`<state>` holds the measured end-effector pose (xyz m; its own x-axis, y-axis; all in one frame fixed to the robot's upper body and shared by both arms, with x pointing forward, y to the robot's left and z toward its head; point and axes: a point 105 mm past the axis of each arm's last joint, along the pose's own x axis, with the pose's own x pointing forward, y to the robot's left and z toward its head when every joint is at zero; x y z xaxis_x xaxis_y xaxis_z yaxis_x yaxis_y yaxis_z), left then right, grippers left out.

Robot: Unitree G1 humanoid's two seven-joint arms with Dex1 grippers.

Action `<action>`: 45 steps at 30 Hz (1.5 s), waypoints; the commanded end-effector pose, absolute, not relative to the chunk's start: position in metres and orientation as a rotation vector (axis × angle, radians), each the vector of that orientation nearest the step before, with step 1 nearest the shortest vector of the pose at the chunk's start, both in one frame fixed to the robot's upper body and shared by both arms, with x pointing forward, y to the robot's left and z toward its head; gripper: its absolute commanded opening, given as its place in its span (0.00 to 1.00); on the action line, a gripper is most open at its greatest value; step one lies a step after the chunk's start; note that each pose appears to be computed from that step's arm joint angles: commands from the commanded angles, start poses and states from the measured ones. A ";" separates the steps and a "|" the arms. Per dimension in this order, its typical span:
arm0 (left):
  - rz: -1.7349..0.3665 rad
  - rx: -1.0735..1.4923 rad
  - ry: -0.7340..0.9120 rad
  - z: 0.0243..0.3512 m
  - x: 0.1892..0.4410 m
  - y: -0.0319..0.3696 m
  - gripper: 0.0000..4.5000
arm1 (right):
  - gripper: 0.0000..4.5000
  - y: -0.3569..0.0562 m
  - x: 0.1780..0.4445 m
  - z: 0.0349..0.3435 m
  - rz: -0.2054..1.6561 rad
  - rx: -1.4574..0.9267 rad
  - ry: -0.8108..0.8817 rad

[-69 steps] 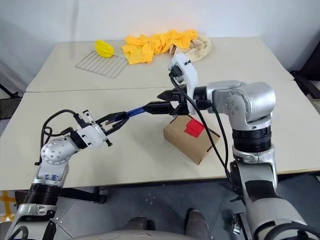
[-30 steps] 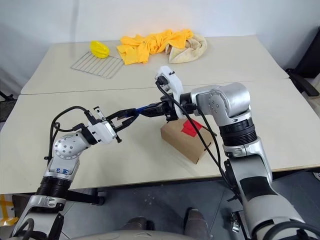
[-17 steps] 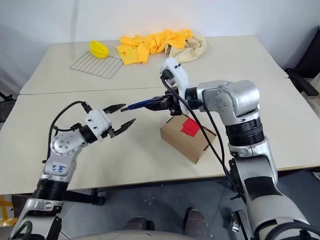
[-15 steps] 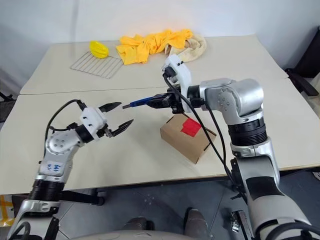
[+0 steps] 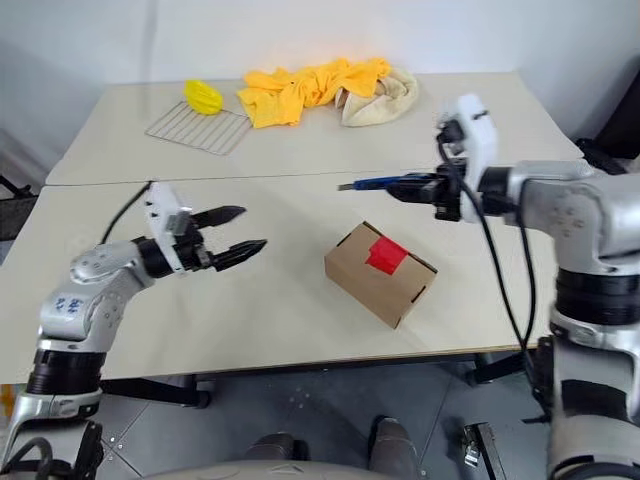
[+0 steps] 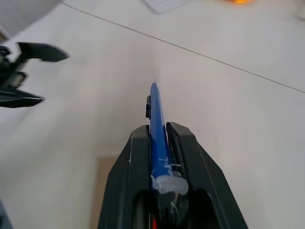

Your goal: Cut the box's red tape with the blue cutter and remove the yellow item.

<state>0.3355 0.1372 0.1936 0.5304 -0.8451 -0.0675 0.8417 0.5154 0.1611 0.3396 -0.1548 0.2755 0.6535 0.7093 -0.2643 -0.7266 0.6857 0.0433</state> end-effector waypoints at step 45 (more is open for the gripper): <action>-1.350 0.376 0.285 0.163 0.355 -0.016 0.00 | 0.04 -0.182 0.298 0.252 0.673 -0.203 0.348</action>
<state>0.3584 -0.0154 0.1731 0.2135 -0.9050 -0.3679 0.9764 0.1848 0.1118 0.2978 -0.1829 0.2455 0.7155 0.5690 -0.4054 -0.6377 0.7689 -0.0464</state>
